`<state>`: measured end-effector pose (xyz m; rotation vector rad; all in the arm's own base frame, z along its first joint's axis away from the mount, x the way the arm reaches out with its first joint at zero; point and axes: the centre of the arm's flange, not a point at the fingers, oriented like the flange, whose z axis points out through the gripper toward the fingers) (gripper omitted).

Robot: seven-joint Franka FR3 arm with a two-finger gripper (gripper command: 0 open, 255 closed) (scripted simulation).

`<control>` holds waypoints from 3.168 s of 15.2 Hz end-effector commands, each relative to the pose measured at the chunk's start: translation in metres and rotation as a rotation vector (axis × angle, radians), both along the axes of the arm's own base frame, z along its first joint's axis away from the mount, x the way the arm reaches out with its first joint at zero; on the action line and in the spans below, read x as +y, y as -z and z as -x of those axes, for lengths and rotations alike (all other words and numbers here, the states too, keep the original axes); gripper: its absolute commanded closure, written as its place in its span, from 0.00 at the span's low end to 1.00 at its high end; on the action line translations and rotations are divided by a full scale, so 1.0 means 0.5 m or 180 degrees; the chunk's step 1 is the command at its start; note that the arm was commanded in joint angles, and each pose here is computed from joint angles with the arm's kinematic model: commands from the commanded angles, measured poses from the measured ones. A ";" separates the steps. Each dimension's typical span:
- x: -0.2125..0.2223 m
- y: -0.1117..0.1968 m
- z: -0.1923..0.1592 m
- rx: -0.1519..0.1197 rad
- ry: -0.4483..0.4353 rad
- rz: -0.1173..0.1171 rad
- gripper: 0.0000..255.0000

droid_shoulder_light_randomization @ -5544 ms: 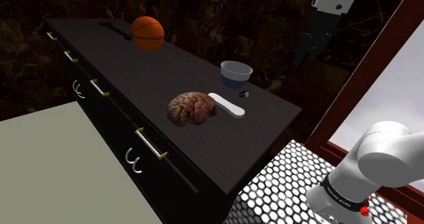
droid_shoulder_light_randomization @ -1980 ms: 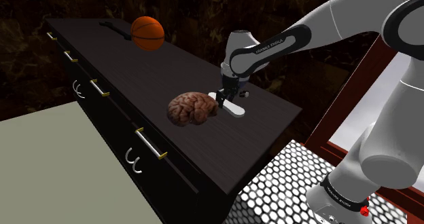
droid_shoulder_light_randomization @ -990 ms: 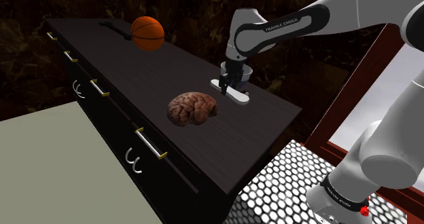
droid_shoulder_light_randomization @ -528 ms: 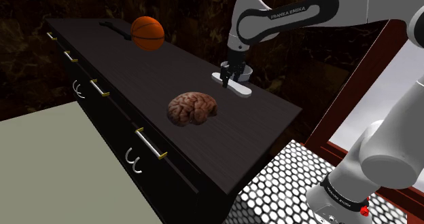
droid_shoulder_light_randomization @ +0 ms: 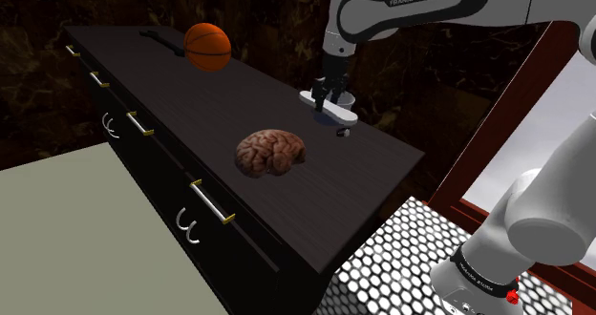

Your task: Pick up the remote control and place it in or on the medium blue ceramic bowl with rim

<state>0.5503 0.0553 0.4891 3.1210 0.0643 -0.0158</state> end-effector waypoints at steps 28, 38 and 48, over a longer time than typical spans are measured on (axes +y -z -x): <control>-0.435 -0.025 -0.273 0.0000 0.0000 0.0000 1.00; -0.435 0.081 -0.273 0.0000 0.0000 0.0000 1.00; -0.435 0.084 -0.273 0.0000 0.0000 0.0000 0.00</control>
